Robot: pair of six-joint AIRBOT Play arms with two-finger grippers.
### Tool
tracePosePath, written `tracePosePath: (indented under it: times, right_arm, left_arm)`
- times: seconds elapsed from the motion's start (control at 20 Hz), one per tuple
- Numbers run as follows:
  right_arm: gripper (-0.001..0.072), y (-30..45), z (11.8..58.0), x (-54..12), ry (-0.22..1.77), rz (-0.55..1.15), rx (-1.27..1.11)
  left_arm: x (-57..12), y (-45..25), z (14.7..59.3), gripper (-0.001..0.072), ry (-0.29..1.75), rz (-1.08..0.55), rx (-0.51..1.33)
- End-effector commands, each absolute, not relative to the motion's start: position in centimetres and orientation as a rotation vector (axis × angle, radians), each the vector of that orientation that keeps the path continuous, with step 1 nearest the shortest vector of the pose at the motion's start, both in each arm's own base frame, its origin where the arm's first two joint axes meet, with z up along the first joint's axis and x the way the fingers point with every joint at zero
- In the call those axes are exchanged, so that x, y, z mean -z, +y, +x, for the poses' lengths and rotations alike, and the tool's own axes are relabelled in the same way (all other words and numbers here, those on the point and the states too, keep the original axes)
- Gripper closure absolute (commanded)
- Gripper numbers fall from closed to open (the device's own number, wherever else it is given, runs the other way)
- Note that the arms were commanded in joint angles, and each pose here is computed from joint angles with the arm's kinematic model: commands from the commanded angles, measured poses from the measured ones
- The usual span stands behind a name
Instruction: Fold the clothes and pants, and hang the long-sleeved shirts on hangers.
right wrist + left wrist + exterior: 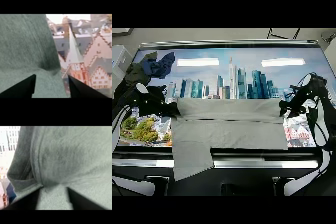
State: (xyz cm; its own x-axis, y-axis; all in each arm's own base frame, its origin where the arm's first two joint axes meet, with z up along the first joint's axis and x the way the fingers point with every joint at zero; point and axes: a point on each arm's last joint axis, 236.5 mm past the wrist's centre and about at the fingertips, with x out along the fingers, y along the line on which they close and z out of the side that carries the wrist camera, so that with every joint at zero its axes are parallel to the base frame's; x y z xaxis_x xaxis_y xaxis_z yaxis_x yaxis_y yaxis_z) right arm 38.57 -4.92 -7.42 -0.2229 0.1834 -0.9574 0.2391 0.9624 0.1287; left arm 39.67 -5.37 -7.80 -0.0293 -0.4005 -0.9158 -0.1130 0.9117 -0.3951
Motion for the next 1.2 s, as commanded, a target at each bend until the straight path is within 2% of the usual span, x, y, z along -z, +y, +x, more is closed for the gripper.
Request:
tracePosePath:
  times: [0.0,0.2,0.3,0.4,0.5,0.65,0.8,1.0,1.05,1.15]
  right_arm:
    - [0.0151,-4.7,38.3,5.3,1.792,0.371,-0.007]
    - [0.0135,-10.3,35.3,1.1,1.759,0.518,0.115]
    - [0.0135,-11.4,33.0,0.7,1.756,0.569,0.153]
    - [0.0135,-11.0,31.1,1.4,1.748,0.588,0.175]
    - [0.0135,-9.7,29.3,2.5,1.764,0.592,0.165]
    - [0.0135,-8.6,27.2,3.4,1.808,0.6,0.15]
    - [0.0137,-8.4,26.8,3.2,1.813,0.602,0.147]
    - [0.0138,-8.3,26.7,2.9,1.81,0.597,0.144]
    - [0.0138,-8.3,26.6,2.8,1.814,0.598,0.143]
    - [0.0138,-8.3,26.5,2.8,1.82,0.595,0.137]
  left_arm:
    - [6.0,-4.7,39.3,0.0133,1.609,-0.426,0.261]
    - [2.0,-0.6,37.2,0.0134,1.579,-0.414,0.268]
    - [2.7,-0.2,33.3,0.0135,1.621,-0.426,0.289]
    - [5.2,-1.1,28.2,0.0222,1.673,-0.459,0.29]
    - [7.9,-2.4,23.2,0.0222,1.714,-0.47,0.299]
    - [9.9,-4.1,18.8,0.0231,1.743,-0.488,0.323]
    - [10.1,-6.5,18.1,0.027,1.726,-0.58,0.383]
    - [10.8,-7.5,17.7,0.0276,1.731,-0.553,0.395]
    - [10.8,-7.8,17.7,0.0325,1.729,-0.555,0.403]
    - [10.7,-8.4,17.5,0.0363,1.741,-0.547,0.417]
